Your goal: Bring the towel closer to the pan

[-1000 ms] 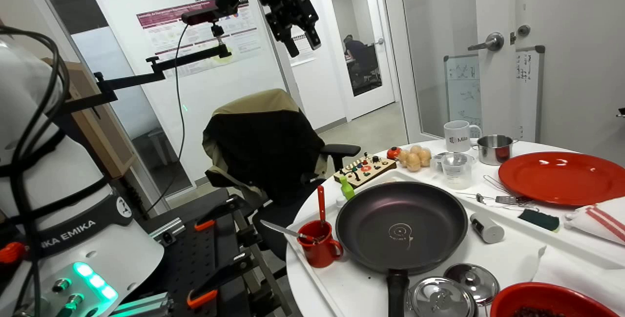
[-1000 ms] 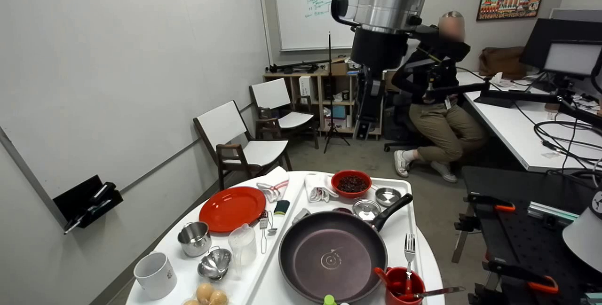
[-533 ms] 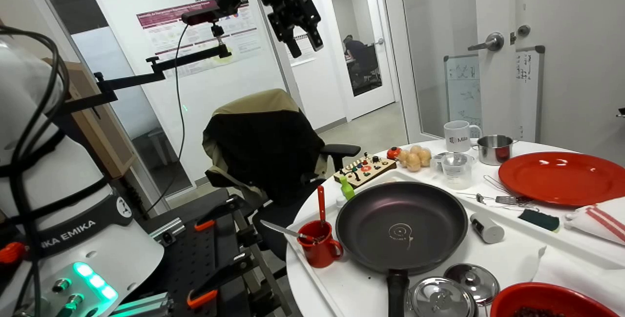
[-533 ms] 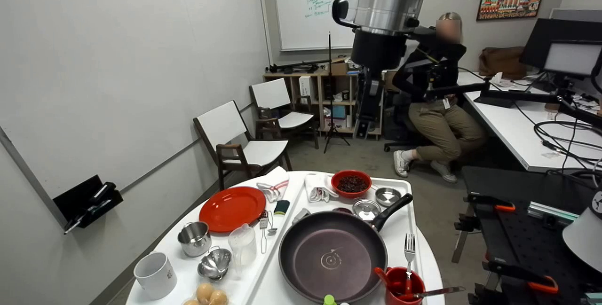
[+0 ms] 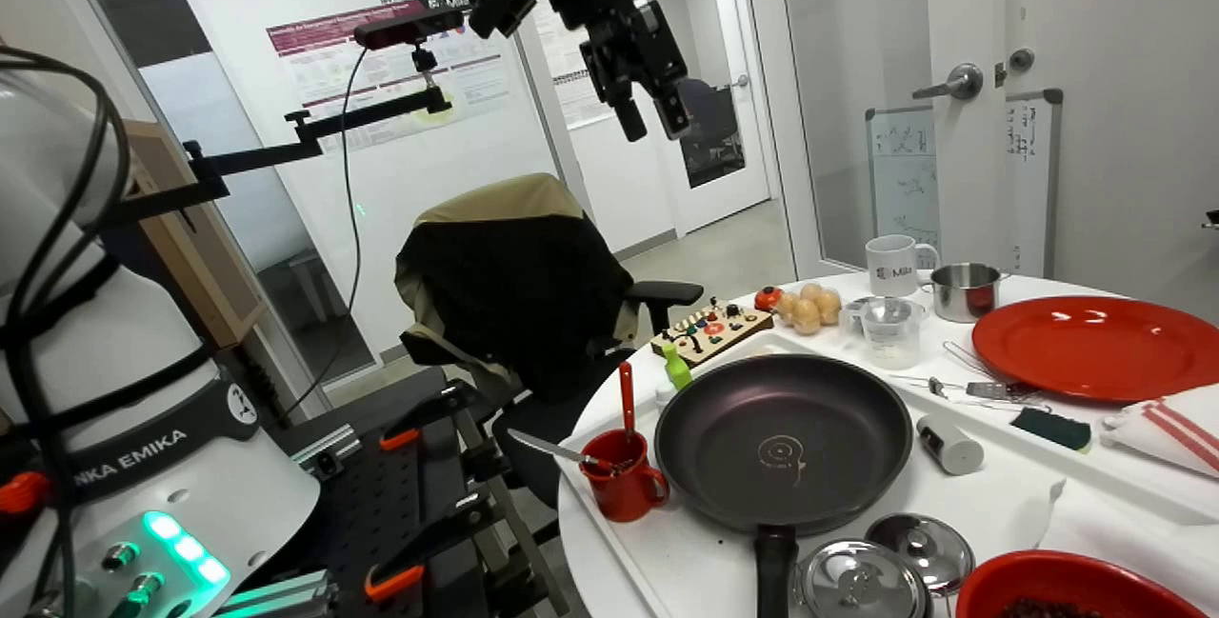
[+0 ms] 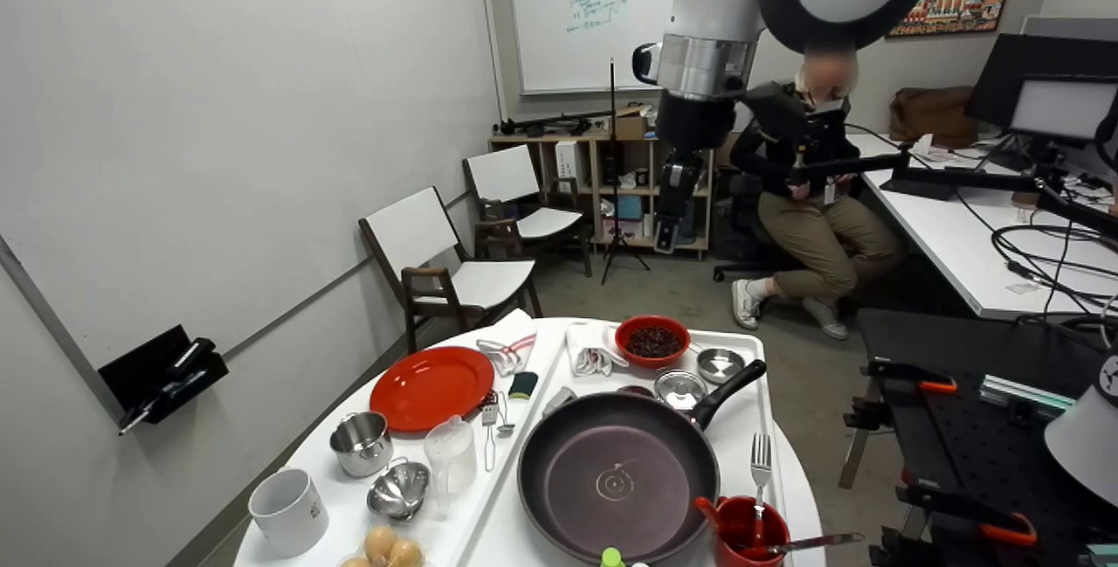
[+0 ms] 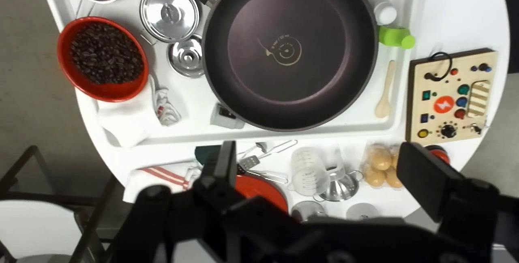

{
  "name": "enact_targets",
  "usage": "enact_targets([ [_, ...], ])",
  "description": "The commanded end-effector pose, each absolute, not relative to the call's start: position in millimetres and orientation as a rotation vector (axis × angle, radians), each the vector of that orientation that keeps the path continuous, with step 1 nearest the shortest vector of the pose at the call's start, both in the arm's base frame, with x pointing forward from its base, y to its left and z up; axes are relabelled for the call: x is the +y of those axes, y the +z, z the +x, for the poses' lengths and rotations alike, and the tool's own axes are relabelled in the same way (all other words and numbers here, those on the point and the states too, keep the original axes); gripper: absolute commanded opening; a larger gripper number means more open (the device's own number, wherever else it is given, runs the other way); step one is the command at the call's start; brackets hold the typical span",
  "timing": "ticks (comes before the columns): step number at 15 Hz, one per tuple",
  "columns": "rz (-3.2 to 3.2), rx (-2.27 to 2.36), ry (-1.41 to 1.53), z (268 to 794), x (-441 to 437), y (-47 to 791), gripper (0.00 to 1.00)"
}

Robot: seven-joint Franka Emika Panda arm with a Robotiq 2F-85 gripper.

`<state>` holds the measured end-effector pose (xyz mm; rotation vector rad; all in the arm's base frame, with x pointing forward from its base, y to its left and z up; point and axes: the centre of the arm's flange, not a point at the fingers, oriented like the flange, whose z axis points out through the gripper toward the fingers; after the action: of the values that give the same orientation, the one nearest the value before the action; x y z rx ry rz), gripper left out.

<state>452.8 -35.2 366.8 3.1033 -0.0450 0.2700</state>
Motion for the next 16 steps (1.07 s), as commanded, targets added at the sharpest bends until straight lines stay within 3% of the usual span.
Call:
enact_targets([
  [1, 3.085, -0.191, 0.301, 468, -90, 343, 1.0],
  [10, 3.049, -0.45, 0.353, 485, -218, 294, 1.0],
  [16, 3.104, -0.362, 0.29, 503, -232, 242, 1.0],
])
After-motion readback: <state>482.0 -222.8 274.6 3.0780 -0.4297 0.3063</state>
